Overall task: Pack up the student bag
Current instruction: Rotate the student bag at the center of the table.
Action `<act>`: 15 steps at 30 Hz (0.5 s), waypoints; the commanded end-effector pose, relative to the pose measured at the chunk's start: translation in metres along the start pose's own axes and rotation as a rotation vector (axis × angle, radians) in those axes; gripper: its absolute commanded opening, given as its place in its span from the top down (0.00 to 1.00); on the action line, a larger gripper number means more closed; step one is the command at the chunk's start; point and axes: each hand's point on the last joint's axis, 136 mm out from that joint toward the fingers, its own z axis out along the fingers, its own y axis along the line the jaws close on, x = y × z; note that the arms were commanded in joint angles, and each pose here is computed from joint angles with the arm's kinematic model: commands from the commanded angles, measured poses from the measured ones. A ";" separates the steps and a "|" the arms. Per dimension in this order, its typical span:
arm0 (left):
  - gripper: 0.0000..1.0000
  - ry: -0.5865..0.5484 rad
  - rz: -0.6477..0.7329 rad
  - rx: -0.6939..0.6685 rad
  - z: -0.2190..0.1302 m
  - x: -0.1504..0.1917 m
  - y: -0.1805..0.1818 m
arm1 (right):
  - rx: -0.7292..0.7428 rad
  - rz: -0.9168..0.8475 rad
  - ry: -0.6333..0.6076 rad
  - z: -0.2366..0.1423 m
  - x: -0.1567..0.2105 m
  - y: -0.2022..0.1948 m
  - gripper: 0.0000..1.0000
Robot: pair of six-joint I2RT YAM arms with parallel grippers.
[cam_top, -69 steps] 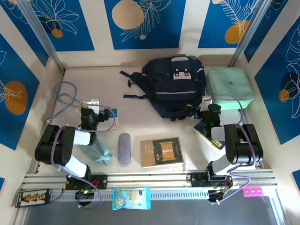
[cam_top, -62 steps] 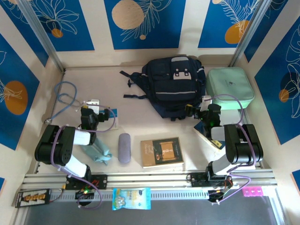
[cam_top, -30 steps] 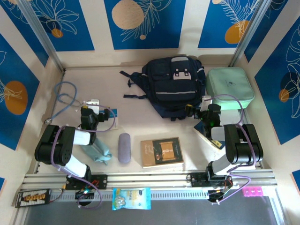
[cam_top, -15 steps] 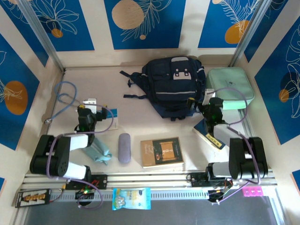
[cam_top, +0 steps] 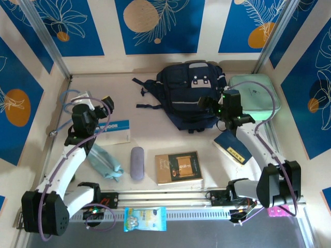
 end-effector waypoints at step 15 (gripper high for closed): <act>0.00 0.155 0.003 0.202 -0.018 0.023 -0.033 | 0.229 0.233 0.217 0.084 0.068 -0.052 0.10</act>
